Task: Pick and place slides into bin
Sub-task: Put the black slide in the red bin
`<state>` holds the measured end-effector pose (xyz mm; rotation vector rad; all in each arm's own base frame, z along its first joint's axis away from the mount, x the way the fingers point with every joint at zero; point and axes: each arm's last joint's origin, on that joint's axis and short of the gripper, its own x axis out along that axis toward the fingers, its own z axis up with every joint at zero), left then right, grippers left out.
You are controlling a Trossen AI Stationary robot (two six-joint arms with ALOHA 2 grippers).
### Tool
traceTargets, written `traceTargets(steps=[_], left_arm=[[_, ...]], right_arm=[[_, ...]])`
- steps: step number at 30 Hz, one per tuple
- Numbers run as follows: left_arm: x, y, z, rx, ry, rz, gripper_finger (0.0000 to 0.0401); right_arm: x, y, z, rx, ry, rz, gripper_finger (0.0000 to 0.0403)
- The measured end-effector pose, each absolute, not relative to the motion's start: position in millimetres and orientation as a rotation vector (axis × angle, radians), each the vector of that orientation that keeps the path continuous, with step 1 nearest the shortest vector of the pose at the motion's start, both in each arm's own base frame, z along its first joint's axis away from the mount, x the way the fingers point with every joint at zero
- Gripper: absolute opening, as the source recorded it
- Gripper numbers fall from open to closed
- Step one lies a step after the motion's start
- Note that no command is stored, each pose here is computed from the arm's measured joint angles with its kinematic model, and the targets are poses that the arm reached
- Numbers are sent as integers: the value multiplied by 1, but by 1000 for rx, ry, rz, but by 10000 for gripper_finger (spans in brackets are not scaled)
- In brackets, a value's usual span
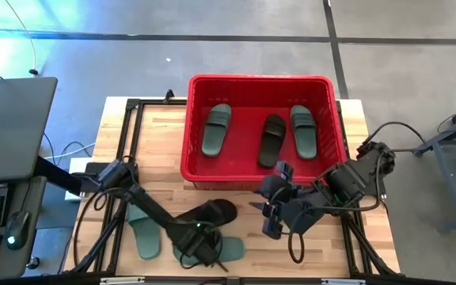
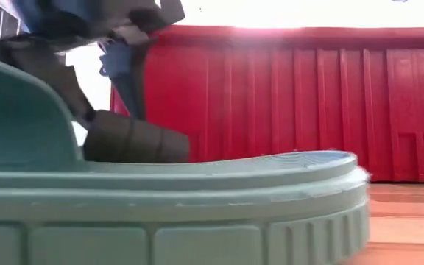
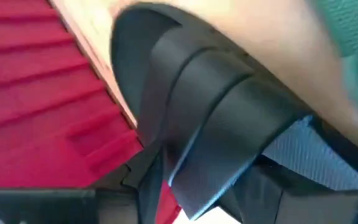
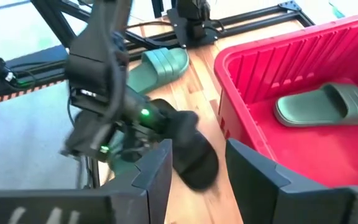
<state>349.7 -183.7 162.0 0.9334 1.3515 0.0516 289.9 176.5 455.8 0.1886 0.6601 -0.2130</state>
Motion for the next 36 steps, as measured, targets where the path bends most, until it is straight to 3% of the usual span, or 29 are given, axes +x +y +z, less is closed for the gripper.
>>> traceTargets(steps=[3, 6, 8, 13, 18, 24, 28, 31, 36], left_arm=[[357, -167, 162, 898, 1382, 77, 115], [365, -150, 162, 831, 1422, 66, 36], [369, -142, 163, 782, 1442, 47, 14], [377, -143, 189, 737, 1458, 8, 6], [377, -168, 255, 725, 1384, -34, 4], [360, -189, 352, 567, 1162, -35, 3], [336, -188, 387, 475, 970, -28, 2], [320, -176, 412, 440, 874, 53, 2], [314, -147, 436, 491, 732, 345, 1]], right_arm=[[289, 179, 456, 186, 660, -205, 138], [288, 180, 456, 188, 661, -200, 138], [288, 180, 456, 201, 661, -204, 138], [287, 180, 455, 201, 674, -205, 138], [285, 179, 453, 186, 691, -212, 139], [282, 183, 453, 182, 694, -203, 138], [277, 191, 454, 167, 675, -195, 134], [272, 199, 455, 154, 656, -184, 133], [262, 211, 457, 127, 593, -217, 133]])
